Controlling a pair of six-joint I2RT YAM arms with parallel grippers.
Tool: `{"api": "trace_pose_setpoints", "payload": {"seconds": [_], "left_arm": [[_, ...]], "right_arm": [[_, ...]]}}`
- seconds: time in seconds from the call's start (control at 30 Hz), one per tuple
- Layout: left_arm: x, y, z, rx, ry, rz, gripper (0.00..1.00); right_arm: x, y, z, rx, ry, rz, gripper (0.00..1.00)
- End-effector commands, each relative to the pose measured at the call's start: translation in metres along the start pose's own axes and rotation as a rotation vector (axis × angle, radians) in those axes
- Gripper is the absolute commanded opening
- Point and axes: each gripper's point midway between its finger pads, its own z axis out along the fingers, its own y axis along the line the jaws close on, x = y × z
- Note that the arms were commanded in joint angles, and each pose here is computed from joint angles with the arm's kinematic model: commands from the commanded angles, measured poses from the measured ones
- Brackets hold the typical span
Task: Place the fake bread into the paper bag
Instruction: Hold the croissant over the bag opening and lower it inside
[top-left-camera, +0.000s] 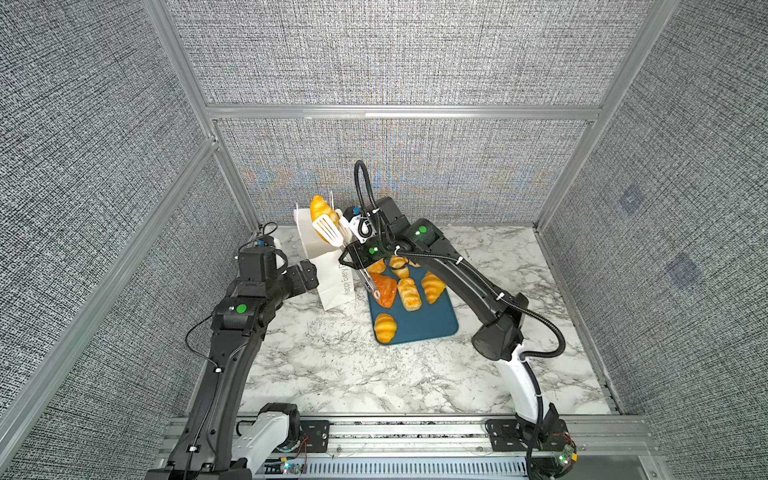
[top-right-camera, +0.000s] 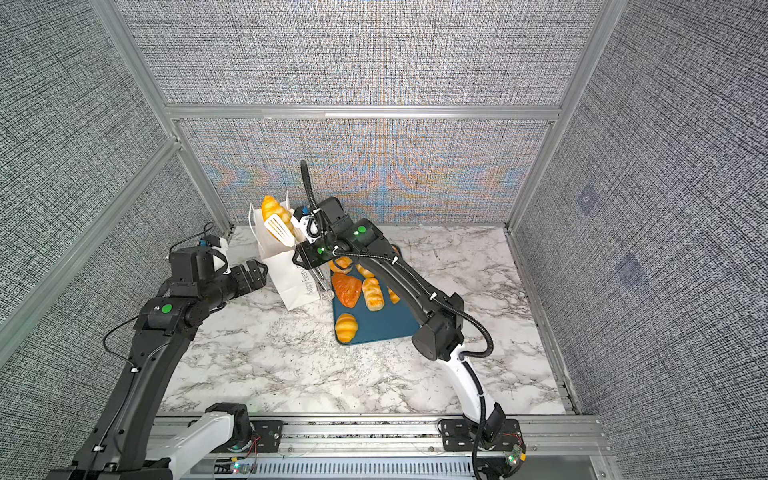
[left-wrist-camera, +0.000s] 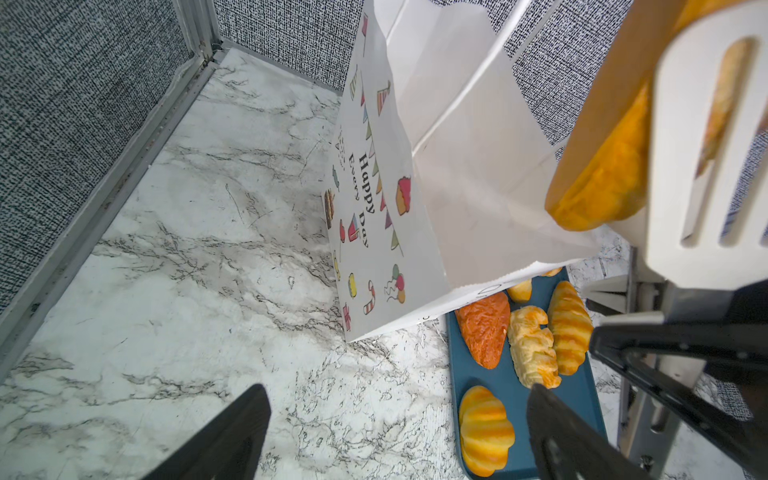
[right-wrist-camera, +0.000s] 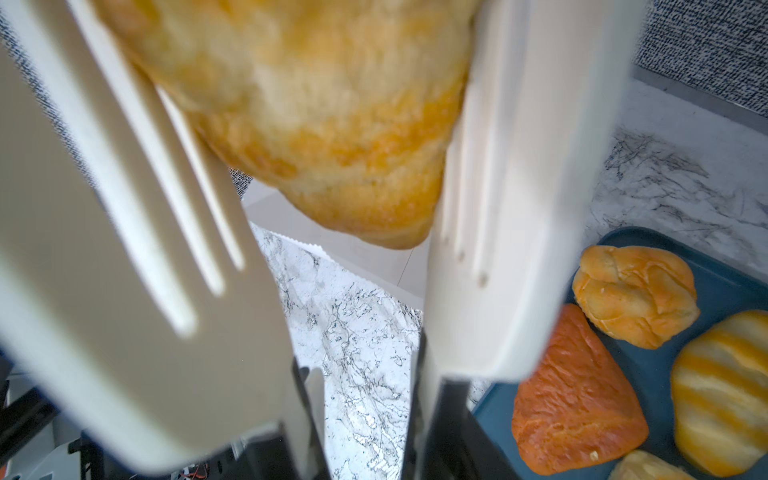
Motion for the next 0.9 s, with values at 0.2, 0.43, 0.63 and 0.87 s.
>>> {"api": "trace_pose_setpoints", "payload": {"seconds": [0.2,0.43,0.63,0.87], "left_arm": [[-0.005,-0.004,0.001,0.017,-0.020,-0.005,0.98],[-0.005,-0.004,0.001,0.017,-0.018,-0.007,0.98],[-0.006,-0.004,0.001,0.019,-0.021,-0.011,0.98],[-0.007,-0.006,0.000,0.031,-0.024,-0.016,0.97]], "right_arm": [[-0.002,-0.010,-0.001,0.065,-0.009,-0.008,0.48],[0.000,-0.012,-0.002,0.078,0.001,-0.006,0.51],[0.002,-0.014,-0.005,0.093,0.008,-0.011,0.56],[0.003,-0.014,-0.011,0.104,0.016,-0.015,0.61]]}}
